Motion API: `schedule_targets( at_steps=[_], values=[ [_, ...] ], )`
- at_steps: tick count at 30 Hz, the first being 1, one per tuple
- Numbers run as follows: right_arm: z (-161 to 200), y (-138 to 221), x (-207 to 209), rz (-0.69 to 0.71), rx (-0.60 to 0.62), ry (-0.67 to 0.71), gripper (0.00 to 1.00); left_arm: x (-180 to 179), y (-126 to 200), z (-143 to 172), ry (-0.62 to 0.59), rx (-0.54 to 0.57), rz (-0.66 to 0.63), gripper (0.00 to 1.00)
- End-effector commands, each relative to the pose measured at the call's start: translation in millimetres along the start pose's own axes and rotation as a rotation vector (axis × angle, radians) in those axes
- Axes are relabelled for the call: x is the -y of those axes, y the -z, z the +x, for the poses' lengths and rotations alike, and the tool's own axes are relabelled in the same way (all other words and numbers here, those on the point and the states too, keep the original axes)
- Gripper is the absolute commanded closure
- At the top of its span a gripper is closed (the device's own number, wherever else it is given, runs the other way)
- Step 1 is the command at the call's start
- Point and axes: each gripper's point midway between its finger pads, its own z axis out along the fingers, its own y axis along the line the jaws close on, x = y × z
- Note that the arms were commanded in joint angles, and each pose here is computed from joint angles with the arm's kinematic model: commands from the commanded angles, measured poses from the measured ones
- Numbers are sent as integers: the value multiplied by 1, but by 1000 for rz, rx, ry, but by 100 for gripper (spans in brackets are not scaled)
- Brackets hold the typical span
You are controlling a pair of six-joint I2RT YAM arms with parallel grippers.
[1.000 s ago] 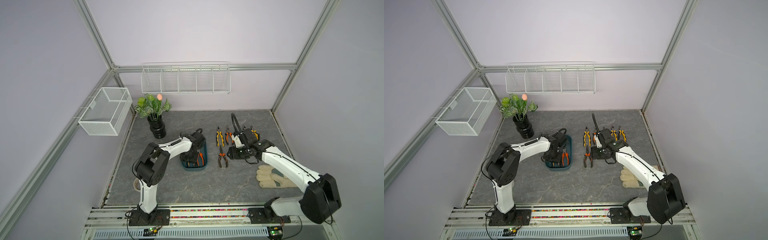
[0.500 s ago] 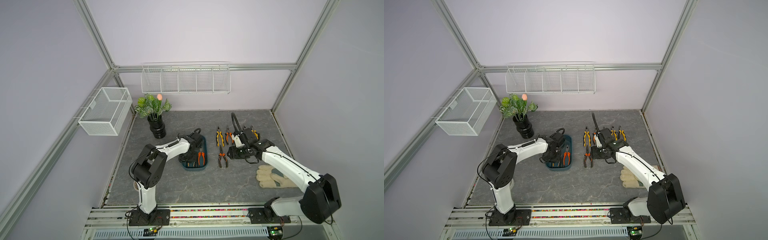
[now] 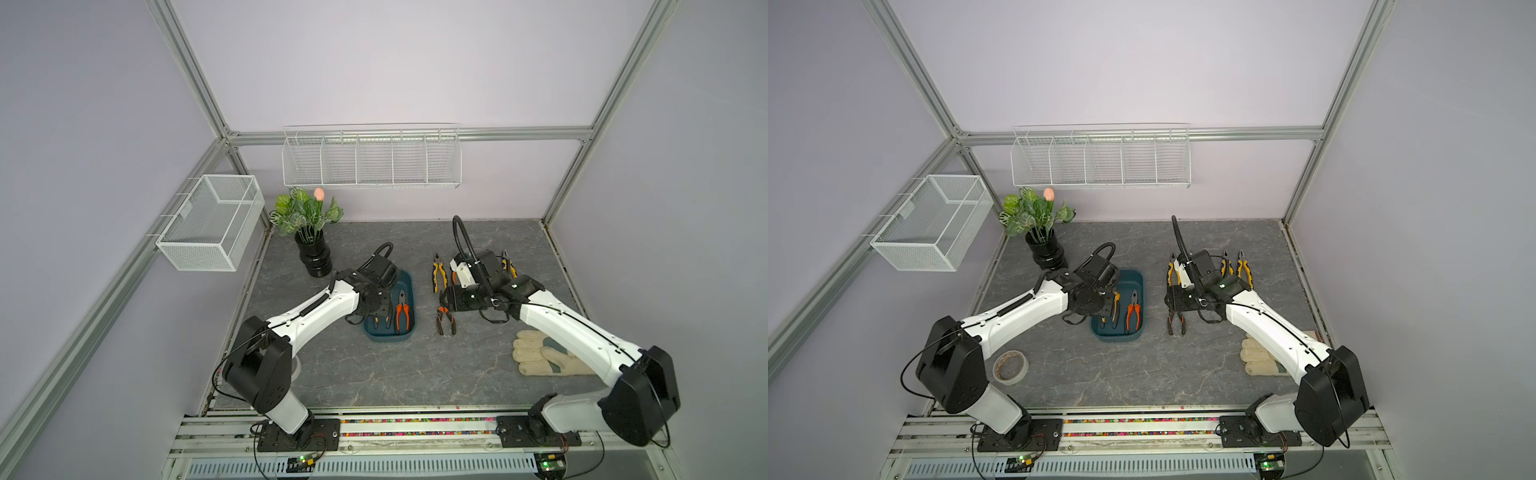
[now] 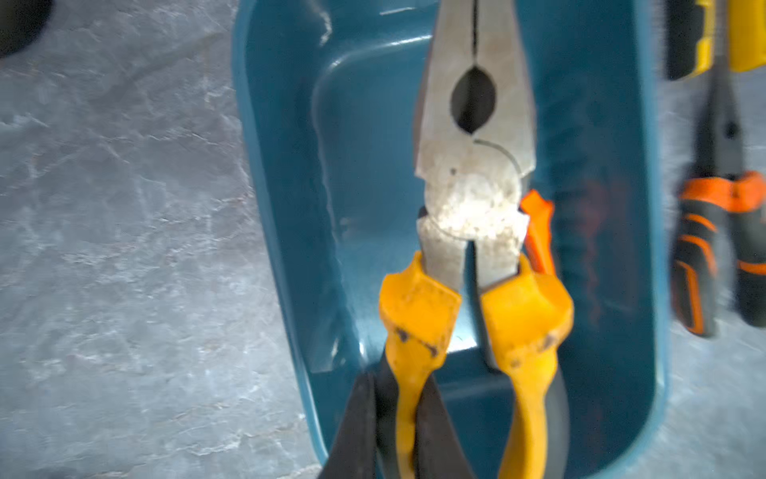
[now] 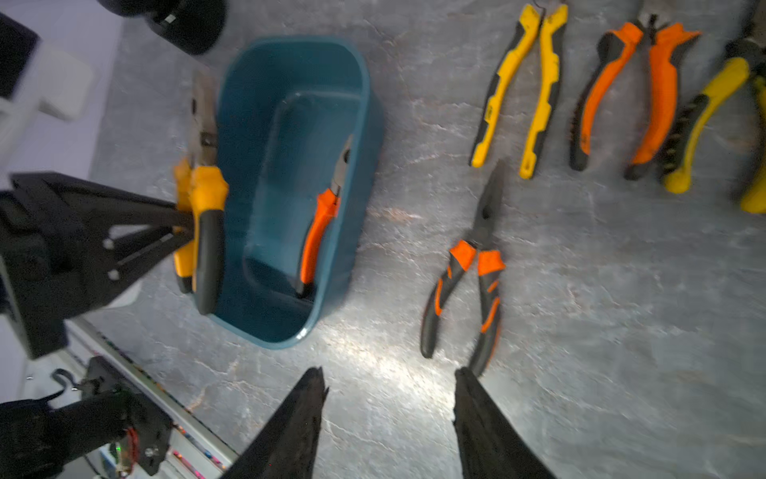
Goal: Take the pliers out of the storage box
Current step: Pick up the pliers from the storage box.
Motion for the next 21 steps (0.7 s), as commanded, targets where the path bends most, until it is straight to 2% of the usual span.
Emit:
schedule_targets(
  at_steps=[1,6,12,17,21],
  values=[
    [-25,-6,-35,-183,76,-16,48,17,14,-9,35,57,94,100],
    [-43,-25,-61,-322,61,-34,48,20,22,-3,34,66,115,100],
    [-50,-46,-78,-435,42,-76,49,20,29,1,39,75,127,100],
    [-57,-57,-101,-585,19,-80,50,27,33,1,54,87,178,100],
    [-61,-67,-108,-618,6,-93,50,35,33,1,67,86,226,100]
  ],
)
